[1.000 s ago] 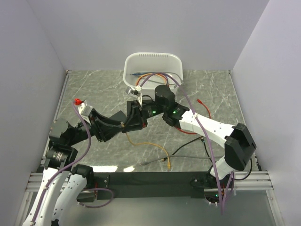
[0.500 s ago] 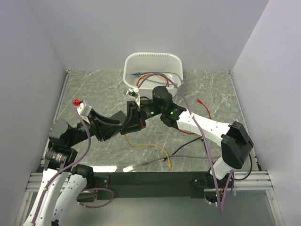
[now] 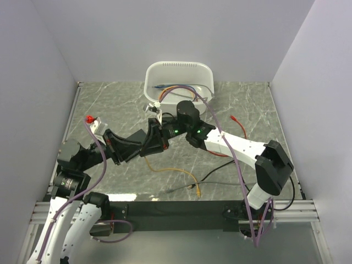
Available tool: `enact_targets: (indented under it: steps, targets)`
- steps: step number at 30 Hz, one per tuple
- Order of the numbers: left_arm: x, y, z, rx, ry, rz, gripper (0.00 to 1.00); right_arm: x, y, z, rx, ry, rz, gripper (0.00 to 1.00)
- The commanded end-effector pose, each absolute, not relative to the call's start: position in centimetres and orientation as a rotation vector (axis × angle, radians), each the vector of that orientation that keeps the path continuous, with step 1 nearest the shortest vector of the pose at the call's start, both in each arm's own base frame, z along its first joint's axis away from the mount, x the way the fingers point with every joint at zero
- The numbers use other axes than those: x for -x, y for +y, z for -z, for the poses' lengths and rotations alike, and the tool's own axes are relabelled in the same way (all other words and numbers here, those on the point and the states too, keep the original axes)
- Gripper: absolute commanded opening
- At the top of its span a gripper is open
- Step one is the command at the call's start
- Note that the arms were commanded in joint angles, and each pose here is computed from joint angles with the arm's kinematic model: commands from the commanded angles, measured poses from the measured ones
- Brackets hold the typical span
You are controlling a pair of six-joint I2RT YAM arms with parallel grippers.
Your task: Insert the plug into the switch port
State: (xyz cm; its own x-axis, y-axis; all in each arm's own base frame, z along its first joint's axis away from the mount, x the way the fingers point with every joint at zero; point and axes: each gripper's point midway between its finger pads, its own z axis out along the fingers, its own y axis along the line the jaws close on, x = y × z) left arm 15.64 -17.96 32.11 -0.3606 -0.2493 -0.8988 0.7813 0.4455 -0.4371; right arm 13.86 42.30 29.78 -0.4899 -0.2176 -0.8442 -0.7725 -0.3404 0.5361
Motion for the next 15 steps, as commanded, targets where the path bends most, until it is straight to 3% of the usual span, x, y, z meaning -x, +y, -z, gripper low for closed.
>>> enact_targets:
  steps: [1,3,5,7,8,11,15]
  targets:
    - [-15.6,-18.0,-32.7,-0.504,1.559,1.151,0.07,-14.2,42.8,-33.2,1.280,1.362,-1.869,0.00]
    - [-15.7,-18.0,-32.7,-0.500,1.564,1.150,0.01,-14.4,42.8,-33.6,1.259,1.361,-1.874,0.00]
    - [-15.9,-17.9,-32.7,-0.491,1.567,1.142,0.01,-14.8,42.9,-34.1,1.237,1.360,-1.866,0.02]
    - [-16.2,-17.7,-32.5,-0.465,1.583,1.124,0.01,-15.5,42.9,-34.2,1.199,1.416,-1.841,0.22]
    - [-16.8,-17.4,-32.3,-0.430,1.596,1.097,0.01,-16.9,43.0,-34.1,1.164,1.424,-1.761,0.41]
    - [-18.6,-16.3,-31.5,-0.310,1.660,1.017,0.00,-20.1,42.3,-32.8,1.026,1.585,-1.478,0.54]
    - [-21.3,-14.2,-30.3,-0.075,1.757,0.907,0.00,-21.8,39.2,-32.8,0.870,1.671,-1.235,0.63]
